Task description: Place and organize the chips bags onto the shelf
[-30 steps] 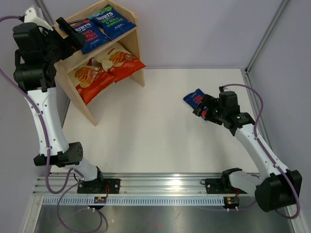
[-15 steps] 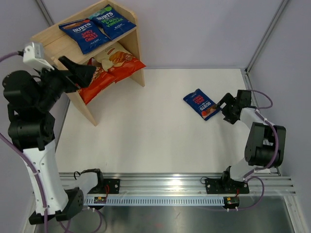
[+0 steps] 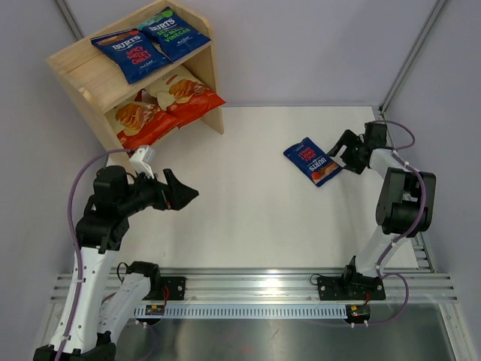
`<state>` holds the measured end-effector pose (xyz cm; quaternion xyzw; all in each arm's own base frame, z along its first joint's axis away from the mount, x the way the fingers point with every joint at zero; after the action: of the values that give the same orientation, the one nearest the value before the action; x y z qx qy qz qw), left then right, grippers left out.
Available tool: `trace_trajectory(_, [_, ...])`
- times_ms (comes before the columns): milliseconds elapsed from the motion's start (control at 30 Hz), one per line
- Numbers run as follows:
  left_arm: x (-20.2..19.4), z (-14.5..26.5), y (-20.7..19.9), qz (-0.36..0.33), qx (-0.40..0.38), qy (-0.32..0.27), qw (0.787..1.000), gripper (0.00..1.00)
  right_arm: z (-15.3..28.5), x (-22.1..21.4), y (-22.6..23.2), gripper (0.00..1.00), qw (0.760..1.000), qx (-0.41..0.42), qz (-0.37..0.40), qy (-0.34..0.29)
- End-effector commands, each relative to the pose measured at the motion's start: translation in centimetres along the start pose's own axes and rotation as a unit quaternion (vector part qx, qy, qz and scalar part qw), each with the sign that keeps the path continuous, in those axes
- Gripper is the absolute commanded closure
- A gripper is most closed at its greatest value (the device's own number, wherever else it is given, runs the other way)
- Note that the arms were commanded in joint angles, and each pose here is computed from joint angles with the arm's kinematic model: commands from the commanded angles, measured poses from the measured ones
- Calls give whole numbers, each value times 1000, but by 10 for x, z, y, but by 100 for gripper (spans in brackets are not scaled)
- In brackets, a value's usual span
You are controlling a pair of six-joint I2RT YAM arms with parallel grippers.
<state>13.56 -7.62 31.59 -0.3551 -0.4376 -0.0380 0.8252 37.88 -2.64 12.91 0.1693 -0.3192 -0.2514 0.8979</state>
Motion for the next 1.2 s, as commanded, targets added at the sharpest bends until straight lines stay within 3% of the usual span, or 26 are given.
trace_trajectory(0, [-14,-12,2,-34,-70,7,997,1,-10,27,12,9,995,38,90,31])
trace_trajectory(33, [-19,-14,3,-35,-81,14,996,1,-22,21,9,10,992,56,91,65])
trace_trajectory(167, [-28,-15,2,-53,-111,25,992,1,-43,30,19,9,980,134,132,72])
trace_trajectory(300, [-35,-12,2,-65,-103,25,992,1,-58,35,21,9,974,102,194,61])
trace_trajectory(400, [-41,-13,5,-66,-99,23,993,1,-66,38,25,10,964,118,221,86])
trace_trajectory(567, [-43,-16,6,-65,-102,27,992,1,-84,9,21,14,948,105,242,180])
trace_trajectory(600, [-43,-17,7,-64,-101,29,992,1,-90,5,23,27,945,102,245,192])
trace_trajectory(867, [-45,-19,7,-63,-104,30,992,1,-75,-12,22,46,937,49,247,241])
trace_trajectory(1033, [-45,-21,9,-57,-99,36,993,1,-72,-23,29,72,939,36,244,239])
trace_trajectory(1067, [-46,-21,10,-56,-98,37,993,1,-72,-25,30,81,940,37,240,240])
trace_trajectory(1167, [-45,-22,11,-53,-90,34,994,1,-67,-30,32,92,950,41,211,228])
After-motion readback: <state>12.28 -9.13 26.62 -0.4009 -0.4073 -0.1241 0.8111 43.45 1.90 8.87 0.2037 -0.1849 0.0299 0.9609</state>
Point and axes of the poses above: each gripper's point midway between its finger pads, its own z axis back along the fingers, its own y axis along the line the jaws close on, x = y × z, the point moved 9 cm from there along z, back along the fingers, and after that the axes turned 1 degree about z, right-handed, at the moved point
